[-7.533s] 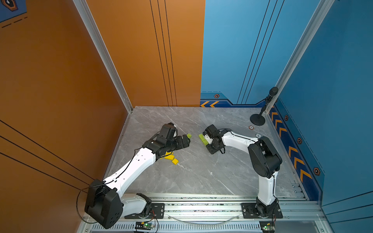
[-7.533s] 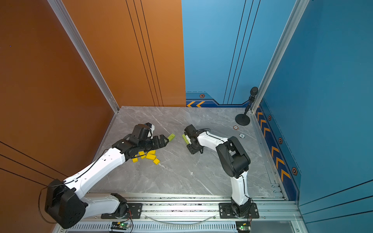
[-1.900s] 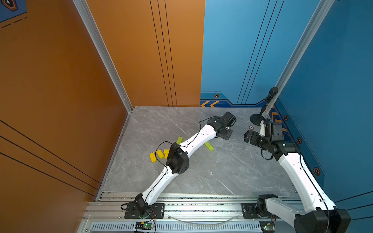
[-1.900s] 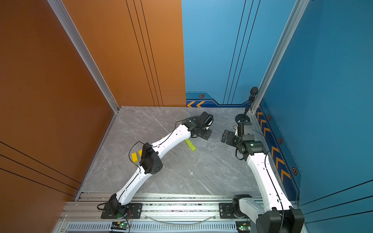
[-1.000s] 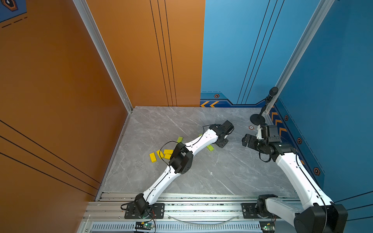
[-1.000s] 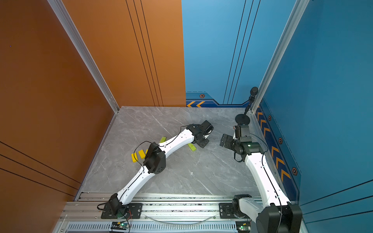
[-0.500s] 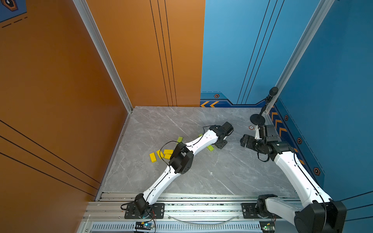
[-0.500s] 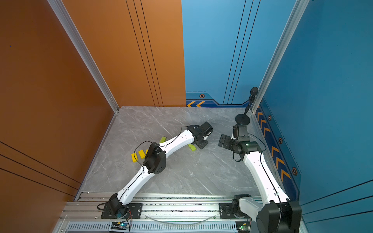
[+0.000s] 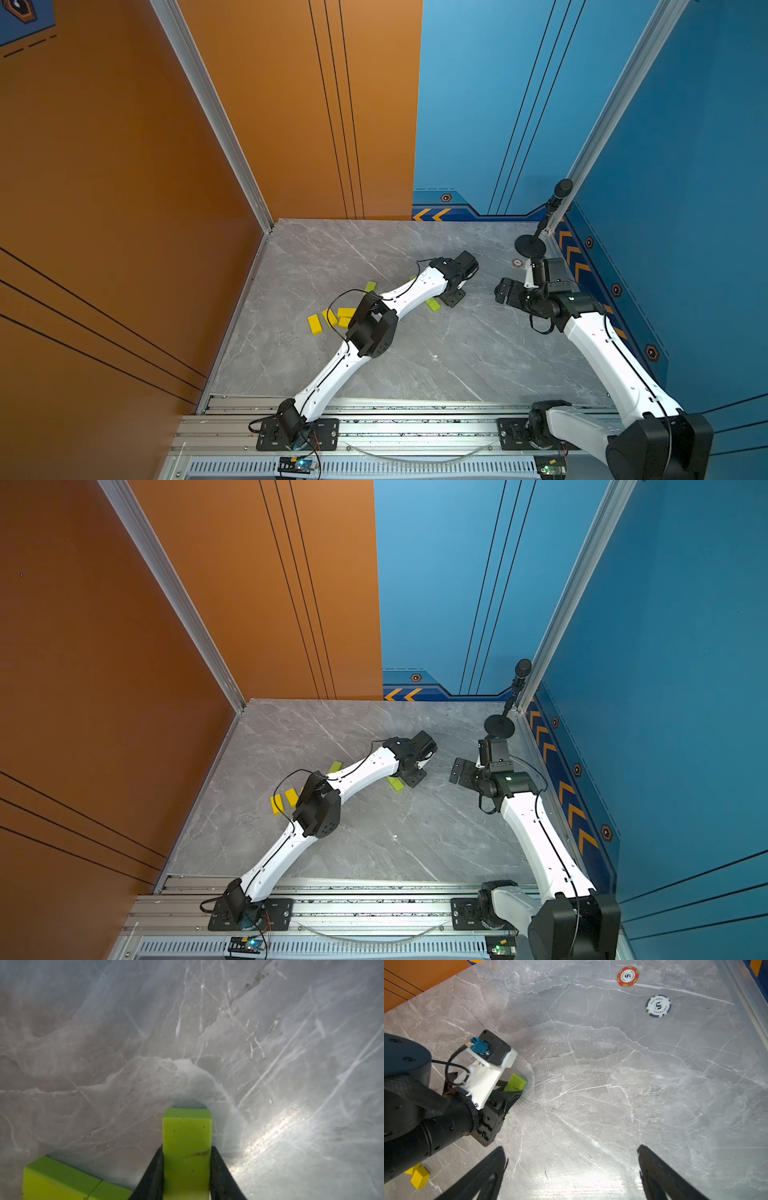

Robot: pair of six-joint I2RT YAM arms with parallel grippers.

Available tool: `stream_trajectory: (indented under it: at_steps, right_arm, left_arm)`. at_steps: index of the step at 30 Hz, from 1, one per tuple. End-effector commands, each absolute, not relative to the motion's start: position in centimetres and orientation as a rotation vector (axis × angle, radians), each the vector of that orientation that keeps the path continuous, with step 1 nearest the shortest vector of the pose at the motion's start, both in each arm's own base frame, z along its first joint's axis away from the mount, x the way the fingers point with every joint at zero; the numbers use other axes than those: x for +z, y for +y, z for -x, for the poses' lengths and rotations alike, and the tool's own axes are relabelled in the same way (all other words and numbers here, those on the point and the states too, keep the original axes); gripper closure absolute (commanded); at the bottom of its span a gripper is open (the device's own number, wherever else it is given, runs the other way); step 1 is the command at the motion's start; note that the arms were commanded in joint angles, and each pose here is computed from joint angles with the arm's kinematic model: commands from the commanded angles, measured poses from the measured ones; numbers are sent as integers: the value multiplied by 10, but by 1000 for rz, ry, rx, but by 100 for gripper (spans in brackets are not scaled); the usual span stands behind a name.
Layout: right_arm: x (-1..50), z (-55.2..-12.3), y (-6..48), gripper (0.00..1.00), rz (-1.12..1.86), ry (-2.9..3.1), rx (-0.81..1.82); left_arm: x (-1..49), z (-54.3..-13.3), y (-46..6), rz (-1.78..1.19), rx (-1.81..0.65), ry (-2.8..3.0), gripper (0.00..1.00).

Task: Assemble the letter v with building blocks
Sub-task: Assemble the building block at the center of the board.

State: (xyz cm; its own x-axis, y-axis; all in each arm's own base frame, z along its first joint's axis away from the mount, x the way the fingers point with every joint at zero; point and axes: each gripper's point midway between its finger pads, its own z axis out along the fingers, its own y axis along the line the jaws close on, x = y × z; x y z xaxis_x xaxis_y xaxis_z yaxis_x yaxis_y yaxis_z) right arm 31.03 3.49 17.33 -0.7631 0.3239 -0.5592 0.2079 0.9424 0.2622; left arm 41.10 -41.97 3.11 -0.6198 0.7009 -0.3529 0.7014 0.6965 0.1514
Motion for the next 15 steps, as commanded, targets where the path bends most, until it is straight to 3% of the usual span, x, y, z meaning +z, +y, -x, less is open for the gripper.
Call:
stream_trajectory:
  at_steps: [1,15]
  right_arm:
    - [174,-310,33,0,-382,2447,222]
    - [172,-310,34,0,-376,2447,215]
  left_arm:
    - [23,-402,-397,-1112,45,2601,67]
    - [22,-398,-392,-1121,36,2623,65]
